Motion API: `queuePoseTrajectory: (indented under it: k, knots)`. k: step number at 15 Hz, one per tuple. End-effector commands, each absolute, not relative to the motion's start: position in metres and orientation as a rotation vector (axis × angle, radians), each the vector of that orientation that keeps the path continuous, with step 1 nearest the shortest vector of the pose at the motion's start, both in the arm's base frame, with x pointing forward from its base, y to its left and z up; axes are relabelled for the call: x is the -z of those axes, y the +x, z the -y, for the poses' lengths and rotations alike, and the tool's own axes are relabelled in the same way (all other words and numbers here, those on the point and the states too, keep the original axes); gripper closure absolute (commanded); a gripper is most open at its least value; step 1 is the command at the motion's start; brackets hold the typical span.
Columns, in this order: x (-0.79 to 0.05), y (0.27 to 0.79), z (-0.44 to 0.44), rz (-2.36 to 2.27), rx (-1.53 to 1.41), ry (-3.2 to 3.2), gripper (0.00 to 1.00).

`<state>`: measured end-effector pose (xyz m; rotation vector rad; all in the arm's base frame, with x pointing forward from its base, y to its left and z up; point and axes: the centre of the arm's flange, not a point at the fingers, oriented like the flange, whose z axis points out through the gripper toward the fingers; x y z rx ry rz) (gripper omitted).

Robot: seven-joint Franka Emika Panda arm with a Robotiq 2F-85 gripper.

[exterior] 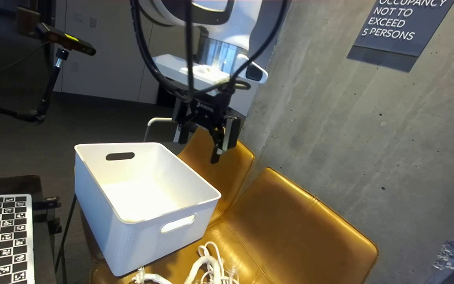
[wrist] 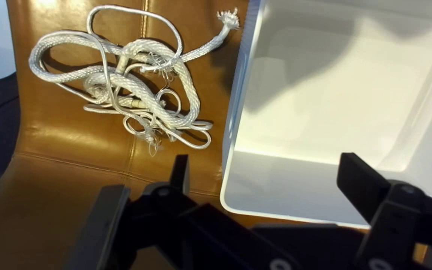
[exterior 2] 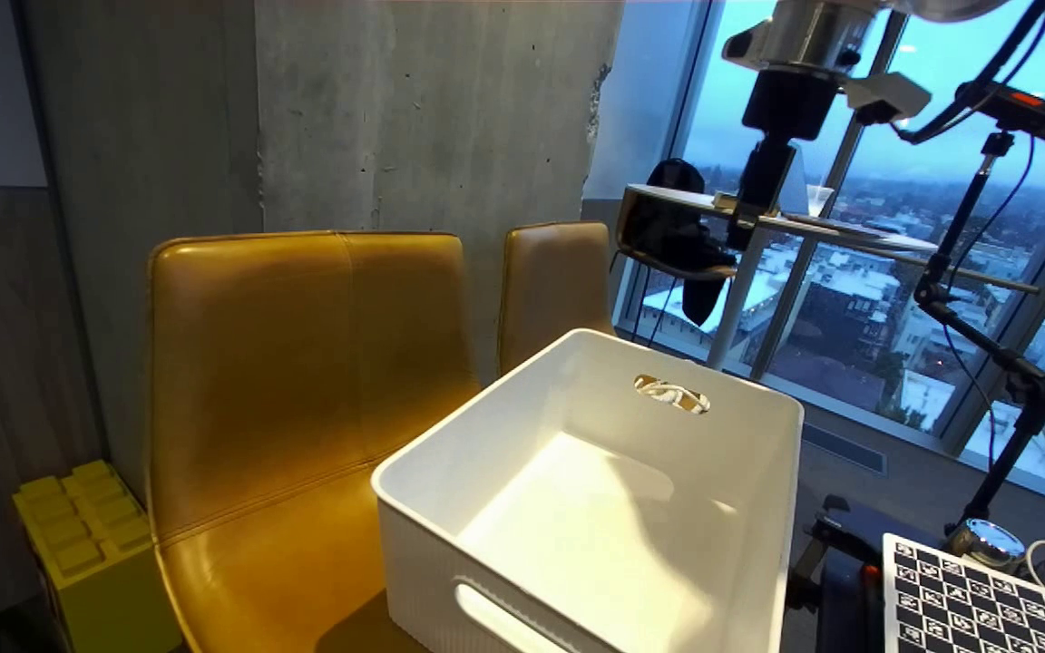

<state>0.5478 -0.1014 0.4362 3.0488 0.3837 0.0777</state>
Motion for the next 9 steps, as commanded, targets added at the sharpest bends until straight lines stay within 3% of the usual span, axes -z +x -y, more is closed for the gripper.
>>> queuePoseTrajectory:
  k: [1,9]
  knots:
    - [-0.413,0.602,0.119,-0.593,0.062,3.01,0.0]
    - [-0.346,0.635,0.167,-0.809,0.251,2.912,0.0]
